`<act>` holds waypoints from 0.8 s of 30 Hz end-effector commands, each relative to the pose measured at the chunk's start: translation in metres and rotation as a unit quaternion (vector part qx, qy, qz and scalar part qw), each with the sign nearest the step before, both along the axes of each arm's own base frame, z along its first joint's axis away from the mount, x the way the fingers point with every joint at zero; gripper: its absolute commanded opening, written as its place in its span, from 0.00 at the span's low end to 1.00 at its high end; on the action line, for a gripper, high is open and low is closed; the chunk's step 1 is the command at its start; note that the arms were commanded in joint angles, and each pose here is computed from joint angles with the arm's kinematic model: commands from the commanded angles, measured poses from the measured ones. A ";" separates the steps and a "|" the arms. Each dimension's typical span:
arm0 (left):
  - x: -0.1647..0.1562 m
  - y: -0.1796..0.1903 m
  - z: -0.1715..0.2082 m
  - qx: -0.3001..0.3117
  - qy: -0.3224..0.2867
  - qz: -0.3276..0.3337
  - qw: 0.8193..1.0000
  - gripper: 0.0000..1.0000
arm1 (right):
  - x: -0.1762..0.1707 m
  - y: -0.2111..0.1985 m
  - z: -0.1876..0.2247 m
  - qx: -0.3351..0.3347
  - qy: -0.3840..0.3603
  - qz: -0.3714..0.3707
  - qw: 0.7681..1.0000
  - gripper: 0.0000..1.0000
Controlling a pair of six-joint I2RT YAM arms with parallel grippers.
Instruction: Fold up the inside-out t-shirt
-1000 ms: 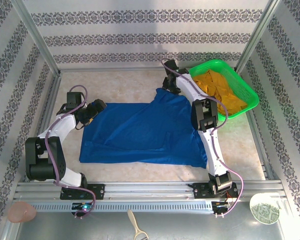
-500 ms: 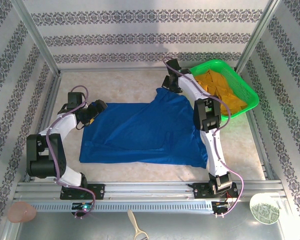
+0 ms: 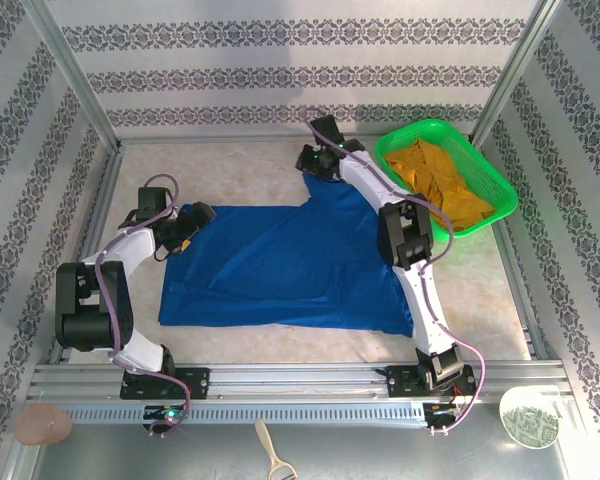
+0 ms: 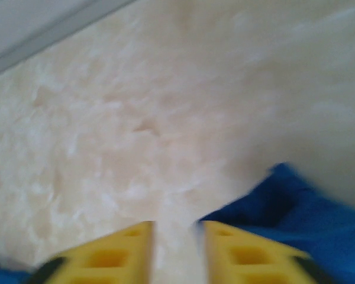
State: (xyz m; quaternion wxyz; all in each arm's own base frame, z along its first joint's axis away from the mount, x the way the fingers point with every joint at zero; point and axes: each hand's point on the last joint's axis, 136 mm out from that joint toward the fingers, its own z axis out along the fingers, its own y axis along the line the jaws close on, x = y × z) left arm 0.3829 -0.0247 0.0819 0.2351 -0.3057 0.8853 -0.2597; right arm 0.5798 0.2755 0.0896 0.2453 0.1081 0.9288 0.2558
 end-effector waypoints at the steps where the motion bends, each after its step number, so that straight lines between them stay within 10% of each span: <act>1: 0.001 -0.006 -0.005 -0.010 0.000 -0.006 1.000 1.00 | -0.012 0.027 -0.008 0.039 0.013 0.080 0.996 0.50; 9: 0.003 -0.008 -0.007 -0.018 -0.001 -0.005 1.000 0.99 | 0.013 -0.048 0.051 0.007 -0.067 0.055 0.996 0.52; 24: 0.004 -0.007 -0.003 -0.016 -0.002 -0.003 1.000 1.00 | 0.013 -0.105 -0.040 -0.060 0.033 0.033 0.997 0.54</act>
